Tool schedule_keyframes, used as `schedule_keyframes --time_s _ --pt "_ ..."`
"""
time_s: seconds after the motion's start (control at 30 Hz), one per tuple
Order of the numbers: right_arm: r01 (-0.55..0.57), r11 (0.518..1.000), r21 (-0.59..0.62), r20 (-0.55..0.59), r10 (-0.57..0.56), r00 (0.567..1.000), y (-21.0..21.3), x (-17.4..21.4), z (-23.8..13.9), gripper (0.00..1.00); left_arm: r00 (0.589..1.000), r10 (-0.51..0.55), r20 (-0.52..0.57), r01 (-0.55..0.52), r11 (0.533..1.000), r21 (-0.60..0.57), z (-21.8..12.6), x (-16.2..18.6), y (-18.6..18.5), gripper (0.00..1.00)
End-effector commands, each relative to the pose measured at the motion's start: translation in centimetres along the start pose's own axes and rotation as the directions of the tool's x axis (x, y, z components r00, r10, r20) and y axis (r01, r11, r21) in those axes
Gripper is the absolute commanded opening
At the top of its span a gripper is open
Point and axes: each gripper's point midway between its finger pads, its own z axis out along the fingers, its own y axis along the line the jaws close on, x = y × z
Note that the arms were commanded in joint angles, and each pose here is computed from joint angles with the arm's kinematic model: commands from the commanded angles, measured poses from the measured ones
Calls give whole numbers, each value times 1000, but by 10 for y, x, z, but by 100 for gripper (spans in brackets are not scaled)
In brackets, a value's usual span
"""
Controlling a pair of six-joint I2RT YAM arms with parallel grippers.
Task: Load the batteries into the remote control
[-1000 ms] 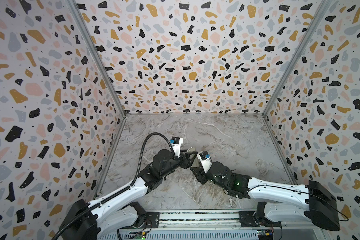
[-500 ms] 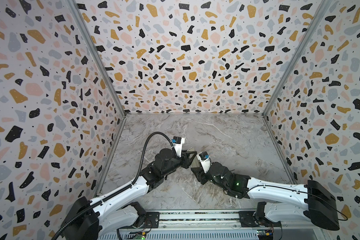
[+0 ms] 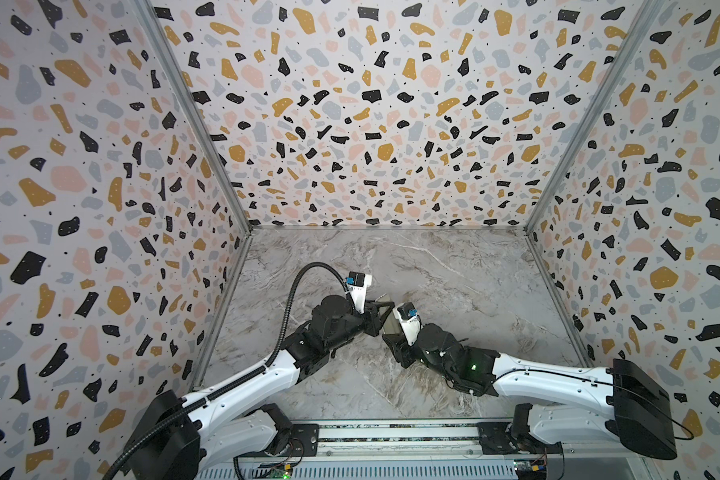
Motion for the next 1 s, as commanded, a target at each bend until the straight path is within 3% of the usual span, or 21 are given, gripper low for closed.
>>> schedule_keyframes --time_s 0.0,0.2,0.3,0.63,0.97 --pt "10 1000 -8 43 -9 999 8 -23 -4 38 999 37 3 -37 993 -110 3 -7 18 0" --pt "42 998 -45 60 -39 997 17 -28 -9 78 996 42 -76 -54 985 -164 8 3 29 0" --pt "69 996 -52 63 -66 996 18 -29 -13 87 994 31 -107 -50 982 -181 11 12 36 0" --pt "174 982 -75 93 -166 982 17 -23 -41 88 990 28 -139 -51 985 -165 9 17 41 0" --pt "348 935 -75 149 -334 931 24 -15 -67 87 973 20 -231 -42 995 -91 10 35 36 0"
